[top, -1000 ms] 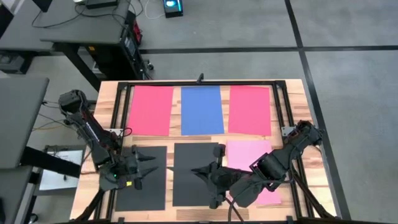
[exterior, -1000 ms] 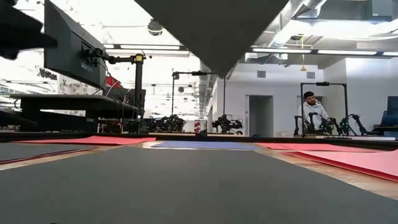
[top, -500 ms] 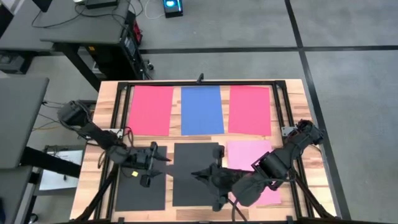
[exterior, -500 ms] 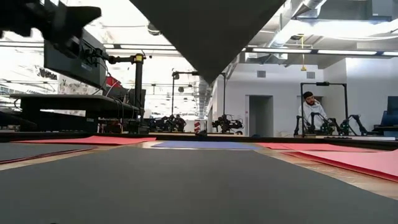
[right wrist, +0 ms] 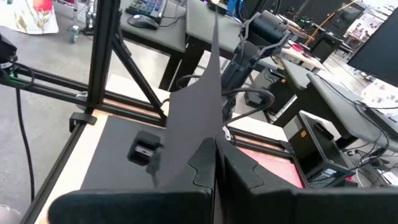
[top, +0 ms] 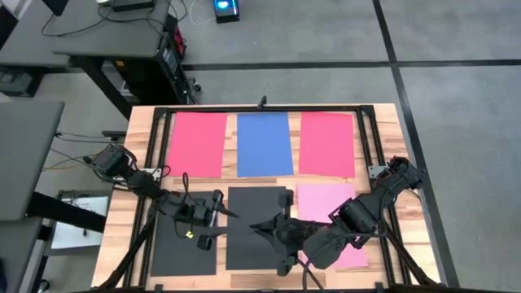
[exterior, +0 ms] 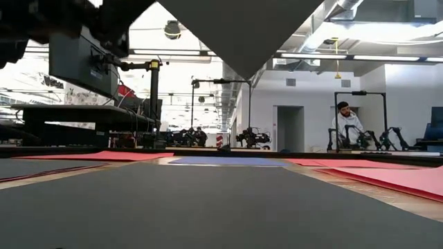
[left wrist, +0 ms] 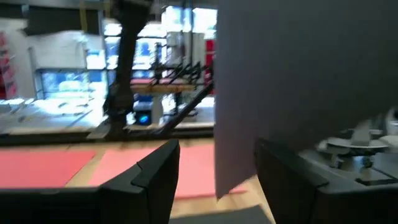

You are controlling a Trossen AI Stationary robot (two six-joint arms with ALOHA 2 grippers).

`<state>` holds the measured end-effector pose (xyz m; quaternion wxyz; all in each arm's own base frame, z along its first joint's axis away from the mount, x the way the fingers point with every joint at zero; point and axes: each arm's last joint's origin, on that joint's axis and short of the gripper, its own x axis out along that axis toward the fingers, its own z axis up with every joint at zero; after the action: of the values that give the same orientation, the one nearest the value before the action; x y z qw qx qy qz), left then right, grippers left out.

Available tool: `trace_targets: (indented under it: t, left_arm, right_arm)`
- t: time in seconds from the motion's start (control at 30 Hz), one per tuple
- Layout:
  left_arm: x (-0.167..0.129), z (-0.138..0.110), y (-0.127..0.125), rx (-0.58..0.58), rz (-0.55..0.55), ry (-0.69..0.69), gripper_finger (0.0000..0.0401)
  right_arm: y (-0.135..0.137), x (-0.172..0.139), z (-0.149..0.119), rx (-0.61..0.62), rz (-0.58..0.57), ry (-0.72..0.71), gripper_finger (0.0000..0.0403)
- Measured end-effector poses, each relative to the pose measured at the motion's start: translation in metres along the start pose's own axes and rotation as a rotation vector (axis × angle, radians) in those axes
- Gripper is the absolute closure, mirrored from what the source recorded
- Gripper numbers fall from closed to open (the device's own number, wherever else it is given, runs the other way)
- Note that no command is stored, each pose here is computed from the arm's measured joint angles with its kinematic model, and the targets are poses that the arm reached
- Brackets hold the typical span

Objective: Organize paper
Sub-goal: Stack the black paper on top of the black paper

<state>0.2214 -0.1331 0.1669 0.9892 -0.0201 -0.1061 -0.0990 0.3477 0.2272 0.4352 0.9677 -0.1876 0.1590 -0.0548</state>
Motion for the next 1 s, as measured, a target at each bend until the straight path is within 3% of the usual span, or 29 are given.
trace_targets:
  t: [0.3,0.8,1.0]
  left_arm:
    - [-0.004,-0.022,-0.006,-0.047,-0.056,0.224,0.0213]
    - [0.011,0.005,-0.014,-0.059,-0.113,0.001,0.0213]
    - [0.017,0.009,-0.013,-0.015,-0.015,-0.014,0.0226]
  right_arm:
    - [0.0,0.0,0.0,-0.003,0.001,0.003,0.0403]
    - [-0.002,0.002,-0.001,0.005,-0.004,0.009,0.0403]
    - [0.001,0.0,-0.002,0.005,0.003,0.017,0.0403]
